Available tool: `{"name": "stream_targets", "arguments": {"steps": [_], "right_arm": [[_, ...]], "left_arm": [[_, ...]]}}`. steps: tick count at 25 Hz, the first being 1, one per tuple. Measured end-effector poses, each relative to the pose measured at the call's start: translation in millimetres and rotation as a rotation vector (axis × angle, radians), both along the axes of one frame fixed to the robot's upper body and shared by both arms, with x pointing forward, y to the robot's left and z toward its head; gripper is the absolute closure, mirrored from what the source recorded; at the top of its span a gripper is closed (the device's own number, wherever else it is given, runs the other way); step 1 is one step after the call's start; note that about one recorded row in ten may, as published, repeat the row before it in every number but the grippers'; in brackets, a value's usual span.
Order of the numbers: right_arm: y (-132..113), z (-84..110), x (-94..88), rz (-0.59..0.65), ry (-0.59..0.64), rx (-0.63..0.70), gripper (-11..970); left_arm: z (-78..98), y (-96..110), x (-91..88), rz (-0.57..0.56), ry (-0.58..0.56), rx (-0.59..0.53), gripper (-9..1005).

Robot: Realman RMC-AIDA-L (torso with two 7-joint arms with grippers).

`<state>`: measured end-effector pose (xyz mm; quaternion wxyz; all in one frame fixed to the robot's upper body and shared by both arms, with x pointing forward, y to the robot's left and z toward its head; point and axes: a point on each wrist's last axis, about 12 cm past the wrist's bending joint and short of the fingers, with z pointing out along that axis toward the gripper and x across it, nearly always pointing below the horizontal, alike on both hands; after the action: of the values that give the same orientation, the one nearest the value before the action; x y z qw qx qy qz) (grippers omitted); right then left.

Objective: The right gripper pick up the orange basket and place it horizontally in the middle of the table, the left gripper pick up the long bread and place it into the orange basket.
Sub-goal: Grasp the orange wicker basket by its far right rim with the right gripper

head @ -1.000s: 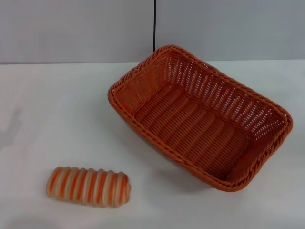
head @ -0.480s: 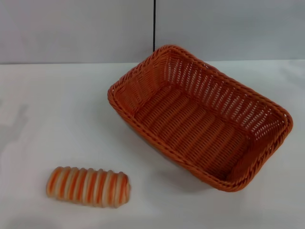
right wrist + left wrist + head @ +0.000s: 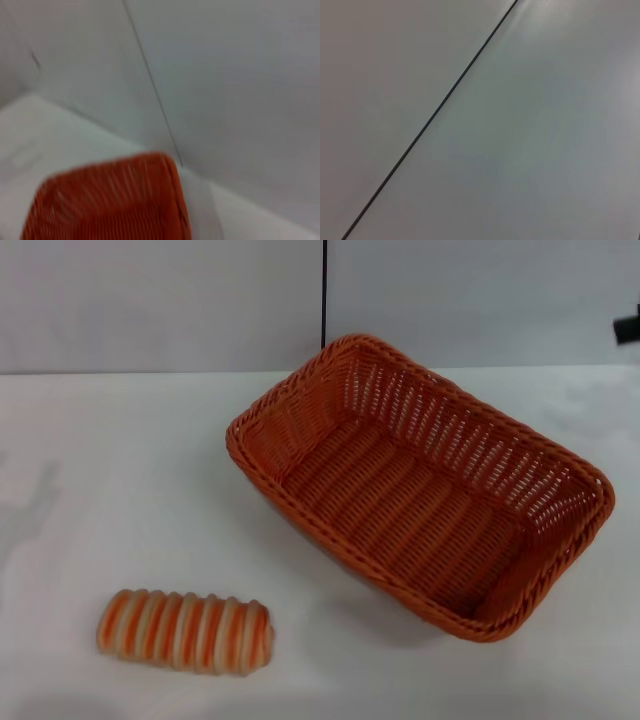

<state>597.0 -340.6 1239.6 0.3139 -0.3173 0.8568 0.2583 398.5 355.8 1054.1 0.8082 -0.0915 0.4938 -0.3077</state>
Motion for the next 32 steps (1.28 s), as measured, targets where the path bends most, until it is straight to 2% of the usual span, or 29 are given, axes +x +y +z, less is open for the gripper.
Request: {"name": "stream_targets", "arguments": {"steps": [6, 13, 32], "right_arm": [[20, -22.3, 12.8, 0.070, 0.111, -0.117, 493], [44, -42.0, 15.8, 0.098, 0.133, -0.168, 507], [70, -86.0, 9.7, 0.170, 0.191, -0.214, 547]], "left_arm": [[-0.4, -1, 0.1, 0.000, 0.001, -0.004, 132], [-1.6, -1, 0.9, 0.003, 0.011, -0.008, 132], [-1.7, -2, 1.0, 0.000, 0.012, -0.010, 133]]}}
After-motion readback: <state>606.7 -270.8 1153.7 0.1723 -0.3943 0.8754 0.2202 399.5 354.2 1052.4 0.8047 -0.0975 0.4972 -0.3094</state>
